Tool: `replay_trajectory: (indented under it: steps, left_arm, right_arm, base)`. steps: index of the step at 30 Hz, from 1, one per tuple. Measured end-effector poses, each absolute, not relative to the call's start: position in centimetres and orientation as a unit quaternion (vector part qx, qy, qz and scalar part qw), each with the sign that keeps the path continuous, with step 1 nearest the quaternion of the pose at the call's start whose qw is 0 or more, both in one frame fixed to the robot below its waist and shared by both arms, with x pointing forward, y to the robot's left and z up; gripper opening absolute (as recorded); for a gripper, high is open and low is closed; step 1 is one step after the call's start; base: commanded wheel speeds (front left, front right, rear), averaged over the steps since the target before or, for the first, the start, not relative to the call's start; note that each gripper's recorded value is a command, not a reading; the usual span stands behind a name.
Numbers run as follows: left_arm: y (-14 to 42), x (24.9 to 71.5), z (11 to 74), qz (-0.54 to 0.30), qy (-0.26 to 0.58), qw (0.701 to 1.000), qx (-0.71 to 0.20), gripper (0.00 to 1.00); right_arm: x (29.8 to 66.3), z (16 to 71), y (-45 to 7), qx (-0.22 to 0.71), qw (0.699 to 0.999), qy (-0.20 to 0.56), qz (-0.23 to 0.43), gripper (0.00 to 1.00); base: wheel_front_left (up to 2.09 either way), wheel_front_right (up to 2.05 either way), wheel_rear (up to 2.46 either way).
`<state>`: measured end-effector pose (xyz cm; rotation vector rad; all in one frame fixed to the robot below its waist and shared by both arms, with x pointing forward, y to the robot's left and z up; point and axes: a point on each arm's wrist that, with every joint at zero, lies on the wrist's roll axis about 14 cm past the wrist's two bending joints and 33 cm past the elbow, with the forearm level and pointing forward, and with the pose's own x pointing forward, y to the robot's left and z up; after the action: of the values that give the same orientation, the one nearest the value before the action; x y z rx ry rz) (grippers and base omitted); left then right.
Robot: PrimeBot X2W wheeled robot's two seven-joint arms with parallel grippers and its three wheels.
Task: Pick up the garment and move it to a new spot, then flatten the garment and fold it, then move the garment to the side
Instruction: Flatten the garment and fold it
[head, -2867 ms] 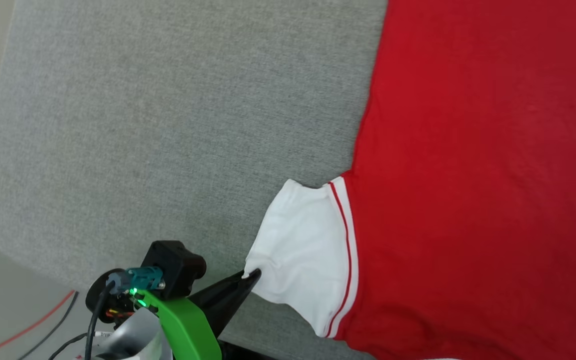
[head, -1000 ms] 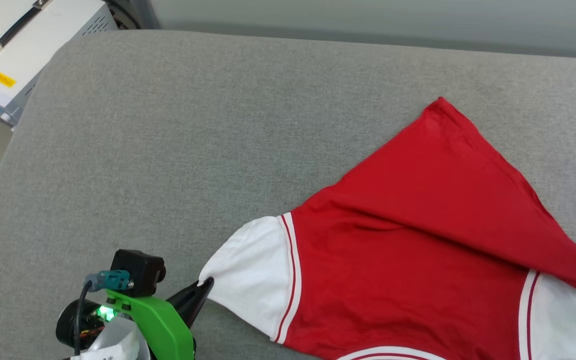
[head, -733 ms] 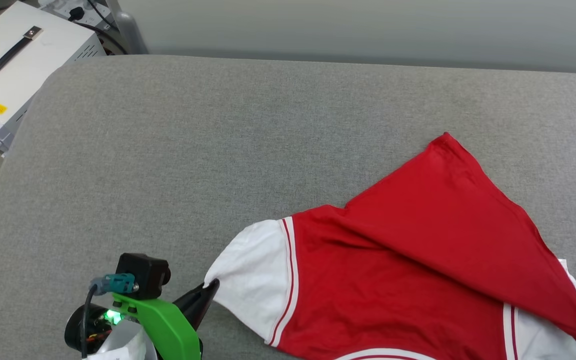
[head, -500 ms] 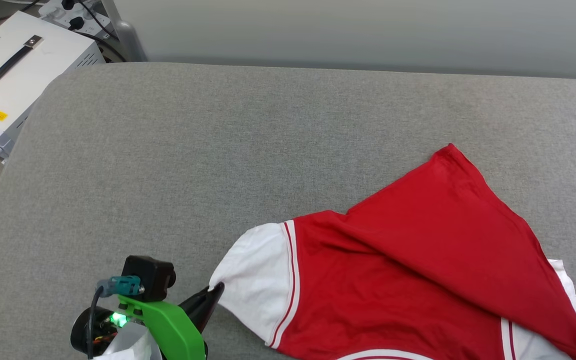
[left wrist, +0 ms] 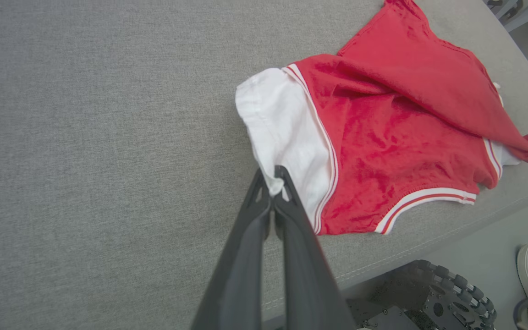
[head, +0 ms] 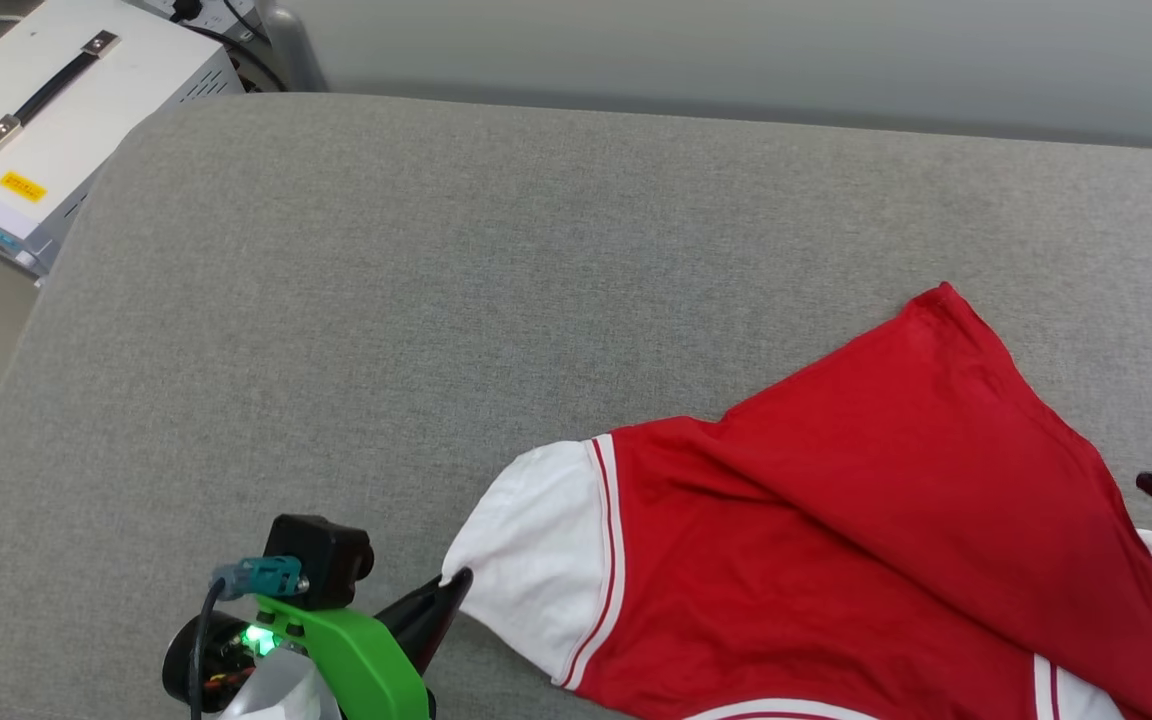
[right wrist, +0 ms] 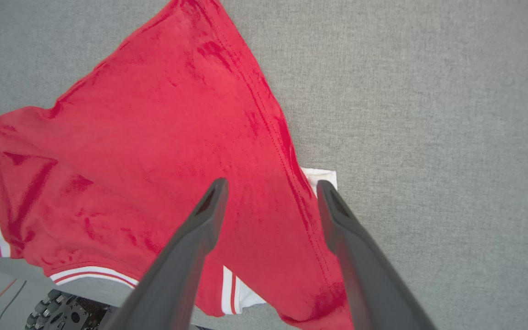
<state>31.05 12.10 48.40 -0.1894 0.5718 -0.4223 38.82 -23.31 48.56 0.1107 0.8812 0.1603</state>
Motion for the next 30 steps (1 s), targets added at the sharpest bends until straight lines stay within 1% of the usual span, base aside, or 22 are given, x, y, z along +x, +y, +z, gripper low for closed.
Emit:
replay_trajectory:
  steps: [4, 7, 11, 18, 23, 28, 30]
  left_arm:
    - [12.3, 31.2, 48.1, -0.203, 0.285, 0.932, -0.093, 0.0]
    - [12.2, 31.4, 48.1, -0.204, 0.284, 0.932, -0.094, 0.0]
    - [12.5, 32.0, 47.8, -0.199, 0.286, 0.932, -0.094, 0.0]
    - [13.0, 32.6, 46.7, -0.182, 0.296, 0.932, -0.102, 0.0]
    - [13.6, 32.7, 45.7, -0.168, 0.308, 0.93, -0.107, 0.0]
    - [14.3, 32.8, 44.8, -0.152, 0.319, 0.929, -0.109, 0.0]
    - [14.7, 32.7, 44.5, -0.147, 0.322, 0.929, -0.109, 0.0]
  right_arm:
    - [42.0, 50.4, -21.0, 0.018, 0.908, 0.402, 0.116, 1.0]
    - [44.1, 50.7, -19.3, -0.007, 0.908, 0.395, 0.139, 1.0]
    - [46.6, 49.8, -18.2, -0.037, 0.9, 0.407, 0.153, 1.0]
    - [50.8, 46.5, -16.8, -0.054, 0.884, 0.436, 0.161, 1.0]
    - [52.5, 43.3, -15.6, -0.066, 0.87, 0.458, 0.172, 1.0]
    - [52.9, 39.9, -14.2, -0.073, 0.849, 0.488, 0.187, 1.0]
    - [53.3, 39.3, -13.9, -0.077, 0.848, 0.488, 0.192, 1.0]
  base:
    - [0.0, 0.0, 0.0]
    - [0.0, 0.0, 0.0]
    - [0.0, 0.0, 0.0]
    - [0.0, 0.0, 0.0]
    - [0.0, 0.0, 0.0]
    - [0.0, 0.0, 0.0]
    - [0.0, 0.0, 0.0]
